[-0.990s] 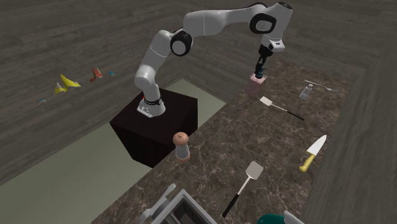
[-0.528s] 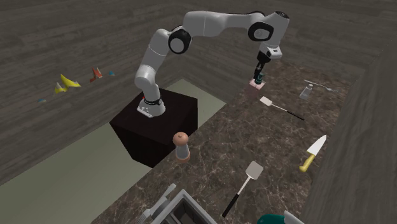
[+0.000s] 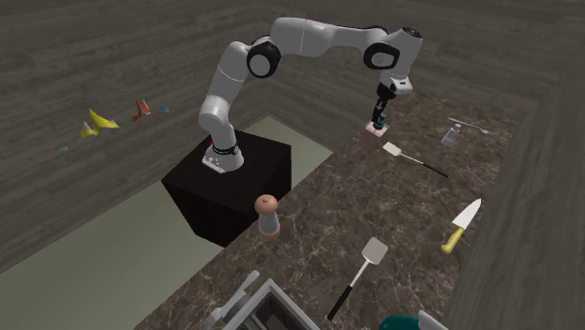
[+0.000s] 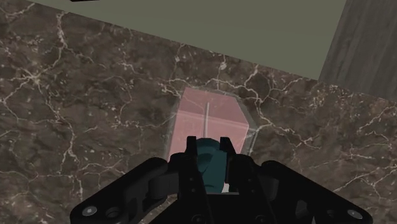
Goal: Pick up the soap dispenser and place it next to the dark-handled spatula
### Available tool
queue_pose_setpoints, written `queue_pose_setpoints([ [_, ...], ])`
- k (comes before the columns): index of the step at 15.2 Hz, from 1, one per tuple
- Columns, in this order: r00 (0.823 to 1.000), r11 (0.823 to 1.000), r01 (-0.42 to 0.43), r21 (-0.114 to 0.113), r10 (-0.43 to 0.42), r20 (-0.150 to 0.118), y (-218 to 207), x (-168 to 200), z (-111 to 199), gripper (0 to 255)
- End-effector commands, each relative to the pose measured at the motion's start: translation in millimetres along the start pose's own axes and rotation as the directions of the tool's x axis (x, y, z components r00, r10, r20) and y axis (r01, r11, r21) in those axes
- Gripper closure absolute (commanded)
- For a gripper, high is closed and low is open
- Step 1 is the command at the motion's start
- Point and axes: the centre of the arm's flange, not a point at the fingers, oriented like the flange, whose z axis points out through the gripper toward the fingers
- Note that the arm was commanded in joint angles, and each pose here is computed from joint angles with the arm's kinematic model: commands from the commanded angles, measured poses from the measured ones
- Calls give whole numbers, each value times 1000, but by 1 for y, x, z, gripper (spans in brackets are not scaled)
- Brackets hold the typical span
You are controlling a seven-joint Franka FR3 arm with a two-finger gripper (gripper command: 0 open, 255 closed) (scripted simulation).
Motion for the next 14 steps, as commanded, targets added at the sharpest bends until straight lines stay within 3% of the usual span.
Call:
queue_pose_setpoints([
  [1,1000,1000,0,0,0,-1,0,0,0,255],
  [4,1000,1000,0,0,0,-1,0,0,0,255],
  [5,1000,1000,0,0,0,-1,0,0,0,0],
  [10,1000,1000,0,0,0,-1,0,0,0,0],
  [14,1000,1000,0,0,0,-1,0,0,-50,0],
])
